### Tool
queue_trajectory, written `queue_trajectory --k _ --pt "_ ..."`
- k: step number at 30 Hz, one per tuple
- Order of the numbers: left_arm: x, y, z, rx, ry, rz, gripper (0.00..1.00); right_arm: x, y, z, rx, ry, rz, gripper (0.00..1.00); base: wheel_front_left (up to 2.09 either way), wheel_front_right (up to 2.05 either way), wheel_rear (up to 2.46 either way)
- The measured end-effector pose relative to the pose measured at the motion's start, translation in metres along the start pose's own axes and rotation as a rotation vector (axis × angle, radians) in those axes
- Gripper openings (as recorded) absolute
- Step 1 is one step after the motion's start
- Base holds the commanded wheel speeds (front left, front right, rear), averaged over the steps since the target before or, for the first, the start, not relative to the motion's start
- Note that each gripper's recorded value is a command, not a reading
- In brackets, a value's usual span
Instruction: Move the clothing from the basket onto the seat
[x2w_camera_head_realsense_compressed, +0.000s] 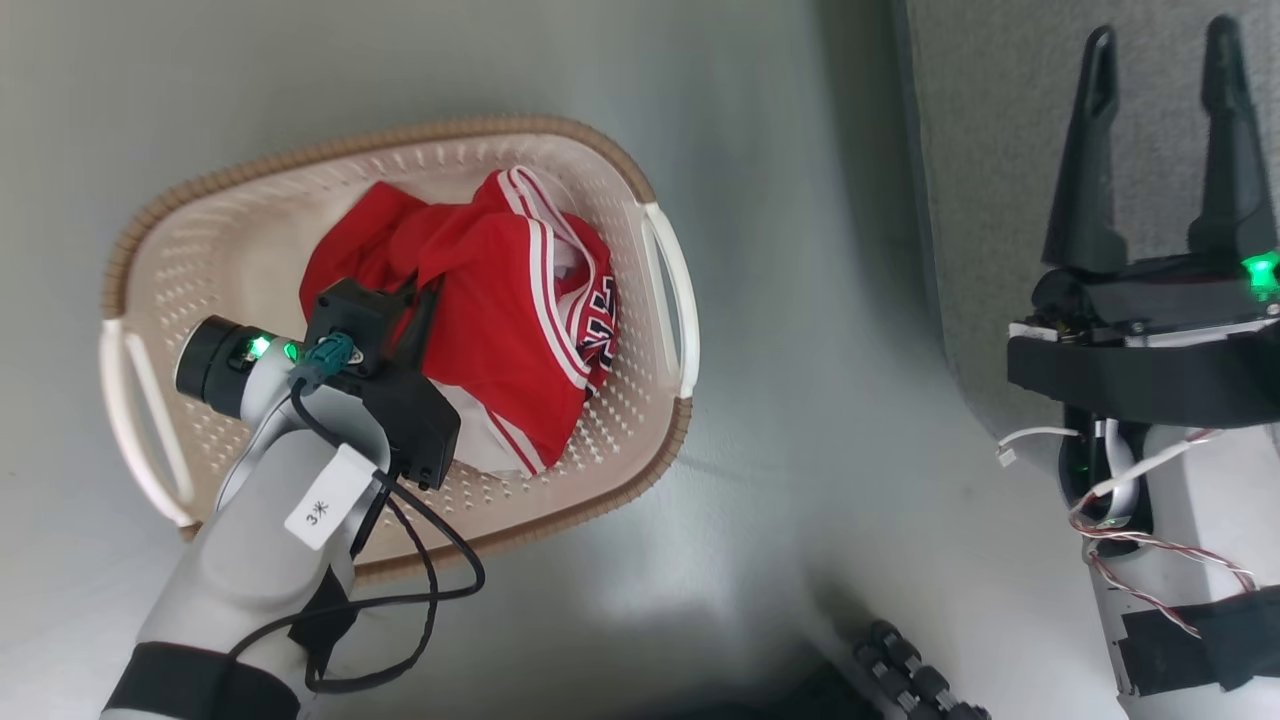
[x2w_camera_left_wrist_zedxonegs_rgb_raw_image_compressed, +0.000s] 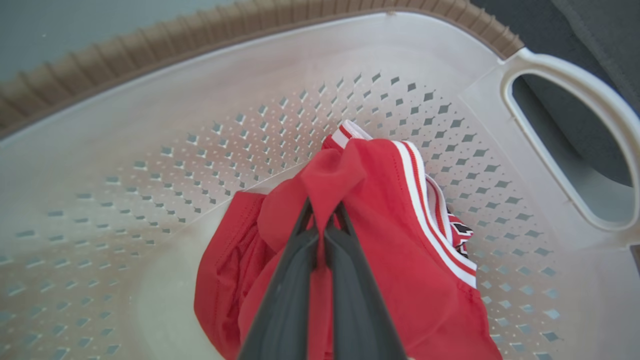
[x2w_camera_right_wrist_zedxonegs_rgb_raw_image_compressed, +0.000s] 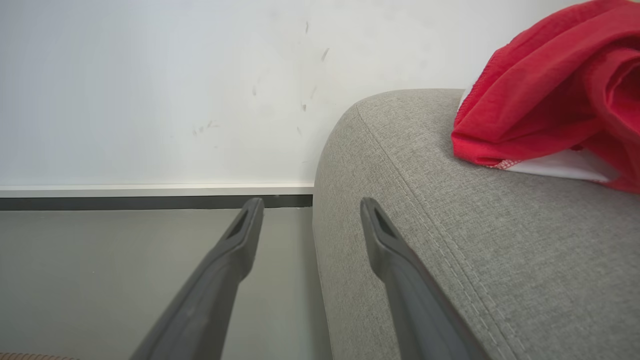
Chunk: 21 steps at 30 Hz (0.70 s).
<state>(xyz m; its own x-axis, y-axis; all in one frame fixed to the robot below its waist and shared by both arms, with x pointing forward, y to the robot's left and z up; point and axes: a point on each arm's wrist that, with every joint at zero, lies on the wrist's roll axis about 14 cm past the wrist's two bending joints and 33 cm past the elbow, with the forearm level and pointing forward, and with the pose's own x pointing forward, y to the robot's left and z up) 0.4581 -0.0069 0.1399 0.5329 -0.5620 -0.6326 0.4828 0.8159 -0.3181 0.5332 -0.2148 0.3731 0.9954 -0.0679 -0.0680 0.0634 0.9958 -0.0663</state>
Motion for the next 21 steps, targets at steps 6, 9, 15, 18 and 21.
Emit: queue_trajectory --k 6,9,15,18,21 --pt "-0.016 -0.003 0.038 0.027 -0.096 0.003 0.0 -0.003 0.005 0.011 0.017 -0.003 0.02 1.0 0.0 0.0 0.0" --pt "-0.027 -0.006 0.059 0.042 -0.146 0.007 0.0 -0.004 0.007 0.02 0.026 -0.011 0.028 1.0 0.0 0.0 0.0" --pt "-0.05 -0.011 0.118 0.064 -0.291 0.017 0.0 -0.007 0.011 0.04 0.047 -0.039 0.043 1.0 0.0 0.0 0.0" --pt "-0.068 -0.013 0.145 0.062 -0.369 0.029 0.0 -0.008 0.015 0.051 0.057 -0.055 0.056 1.0 0.0 0.0 0.0" --pt "-0.086 -0.017 0.172 0.082 -0.443 0.034 0.0 -0.01 0.019 0.063 0.069 -0.073 0.069 1.0 0.0 0.0 0.0"
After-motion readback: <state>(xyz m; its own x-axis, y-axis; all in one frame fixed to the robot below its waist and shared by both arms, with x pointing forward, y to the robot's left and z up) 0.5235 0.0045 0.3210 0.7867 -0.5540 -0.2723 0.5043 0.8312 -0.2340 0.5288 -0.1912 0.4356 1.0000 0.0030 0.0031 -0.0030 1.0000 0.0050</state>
